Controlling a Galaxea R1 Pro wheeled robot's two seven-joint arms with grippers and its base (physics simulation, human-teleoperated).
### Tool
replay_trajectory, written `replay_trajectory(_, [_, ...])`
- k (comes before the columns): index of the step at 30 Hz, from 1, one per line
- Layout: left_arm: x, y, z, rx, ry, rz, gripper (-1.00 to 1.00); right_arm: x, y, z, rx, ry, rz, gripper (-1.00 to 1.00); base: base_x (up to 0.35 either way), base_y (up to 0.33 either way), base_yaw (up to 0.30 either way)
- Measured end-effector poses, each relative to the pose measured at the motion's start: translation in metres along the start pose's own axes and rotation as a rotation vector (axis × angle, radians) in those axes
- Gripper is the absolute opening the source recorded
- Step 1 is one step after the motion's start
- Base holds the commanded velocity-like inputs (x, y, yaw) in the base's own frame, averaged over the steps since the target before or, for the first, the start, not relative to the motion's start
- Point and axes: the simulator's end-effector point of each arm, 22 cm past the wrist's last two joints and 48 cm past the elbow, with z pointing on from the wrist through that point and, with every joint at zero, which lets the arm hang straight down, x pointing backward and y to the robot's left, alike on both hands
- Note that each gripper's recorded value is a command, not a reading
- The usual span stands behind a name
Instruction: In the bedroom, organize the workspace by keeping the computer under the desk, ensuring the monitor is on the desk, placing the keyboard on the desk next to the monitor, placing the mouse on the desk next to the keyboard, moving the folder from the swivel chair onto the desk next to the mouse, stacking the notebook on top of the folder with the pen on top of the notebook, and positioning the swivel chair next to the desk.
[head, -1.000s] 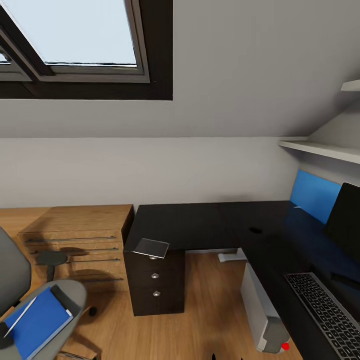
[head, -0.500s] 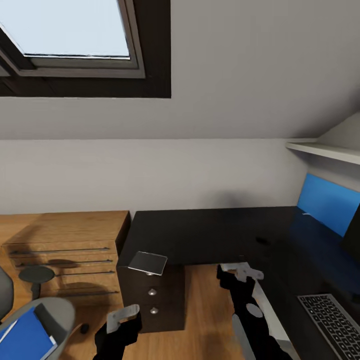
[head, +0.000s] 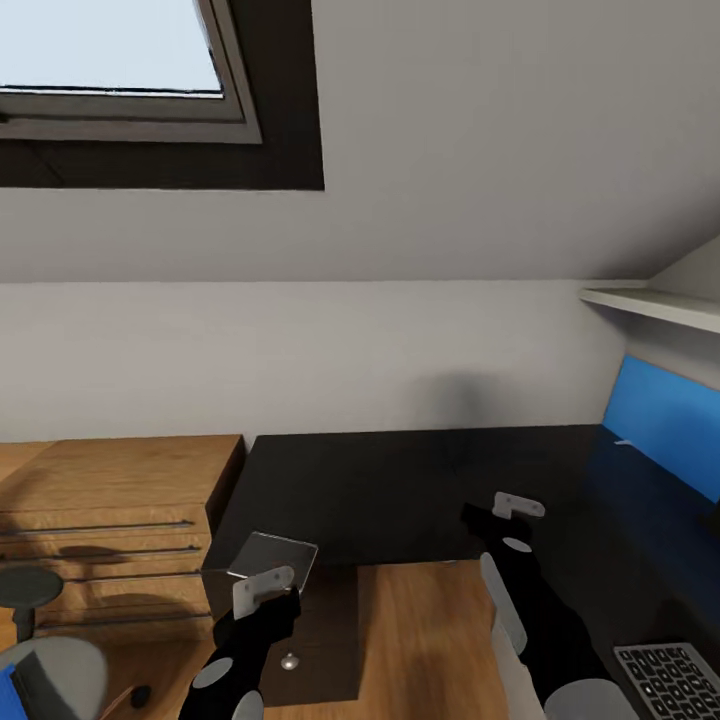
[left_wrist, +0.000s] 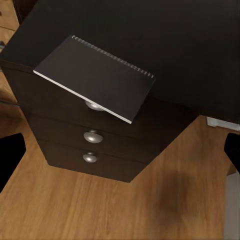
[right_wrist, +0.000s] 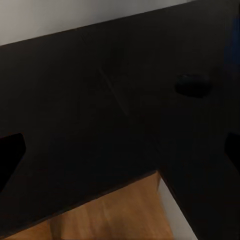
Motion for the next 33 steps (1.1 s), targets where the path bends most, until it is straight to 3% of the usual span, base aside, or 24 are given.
replay_trajectory(14, [-0.001,0.006,0.001,-0.007,-0.003,0.019,1.0,-0.022,-0.001,-0.003,-0.002,-0.064,0.034,1.0,0.297,-0.021,0.0])
replay_trajectory(15, [-0.001,0.006,0.001,-0.007,-0.004,0.02,1.0,-0.033,0.001,-0.007,-0.012,-0.084,0.056,1.0,0.32,0.0,0.0])
replay_trajectory(27, [-0.001,0.007,0.001,-0.009,-0.004,0.021,1.0,-0.038,-0.003,-0.007,-0.008,-0.099,0.054,1.0,0.321,0.0,0.0])
replay_trajectory(33, [-0.001,0.007,0.001,-0.007,-0.004,0.021,1.0,-0.024,-0.039,0.007,0.044,-0.083,0.008,1.0,0.322,-0.013,0.0])
